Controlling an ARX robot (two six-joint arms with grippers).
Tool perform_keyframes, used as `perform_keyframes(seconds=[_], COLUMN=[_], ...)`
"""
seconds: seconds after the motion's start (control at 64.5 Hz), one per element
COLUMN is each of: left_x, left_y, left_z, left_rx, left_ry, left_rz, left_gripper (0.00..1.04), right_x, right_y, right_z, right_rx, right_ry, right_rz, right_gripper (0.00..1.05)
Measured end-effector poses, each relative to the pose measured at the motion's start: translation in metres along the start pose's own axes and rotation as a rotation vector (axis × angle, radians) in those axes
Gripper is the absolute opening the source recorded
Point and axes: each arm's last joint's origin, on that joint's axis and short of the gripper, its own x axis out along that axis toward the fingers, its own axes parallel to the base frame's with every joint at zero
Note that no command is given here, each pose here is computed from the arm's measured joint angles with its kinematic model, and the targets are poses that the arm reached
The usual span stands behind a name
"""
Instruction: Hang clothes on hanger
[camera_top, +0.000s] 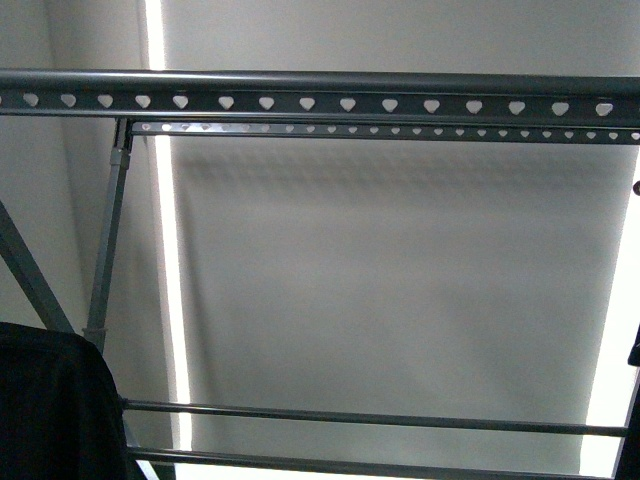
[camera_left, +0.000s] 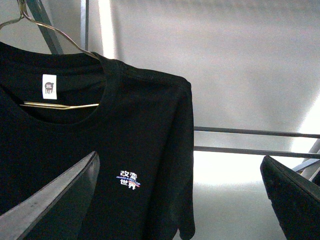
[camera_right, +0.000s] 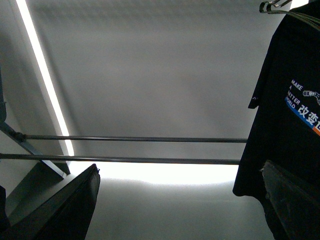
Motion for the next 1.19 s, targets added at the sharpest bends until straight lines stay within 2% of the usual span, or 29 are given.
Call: perform_keyframes(seconds=[0.62, 0.667, 0.713, 0.791, 0.915, 1.023, 1.194], left_x=[0.0, 0.0, 0.0, 0.002, 0.02, 0.053, 0.105], left_y=[0.0, 0.0, -0.003, -0.008, -0.024, -0.033, -0.043], left_z=[0.0, 0.002, 0.01, 0.017, 0.041, 0.065, 0.075], left_rx=[0.0, -0.027, -0.075, -0.121, -0.169, -0.21, -0.251], left_ry=[0.0, -0.02, -0.091, -0.134, -0.124, -0.072, 0.097], left_rz=[0.0, -0.039, -0.113, -0.134, -0.044, 0.127, 0.372], left_gripper=[0.98, 0.98, 0.98, 0.98, 0.98, 0.98, 0.98], right_x=[0.0, 0.0, 0.0, 0.0, 0.0, 0.0, 0.0], right_y=[0.0, 0.0, 0.0, 0.0, 0.0, 0.0, 0.0], right_z=[0.0, 0.0, 0.0, 0.0, 0.0, 0.0, 0.0], right_rx=[0.0, 0.0, 0.0, 0.0, 0.0, 0.0, 0.0], right_ry=[0.0, 0.0, 0.0, 0.0, 0.0, 0.0, 0.0], right_rz=[0.0, 0.0, 0.0, 0.001, -0.001, -0.001, -0.001], right_gripper=[0.97, 0.97, 0.97, 0.97, 0.97, 0.97, 0.97])
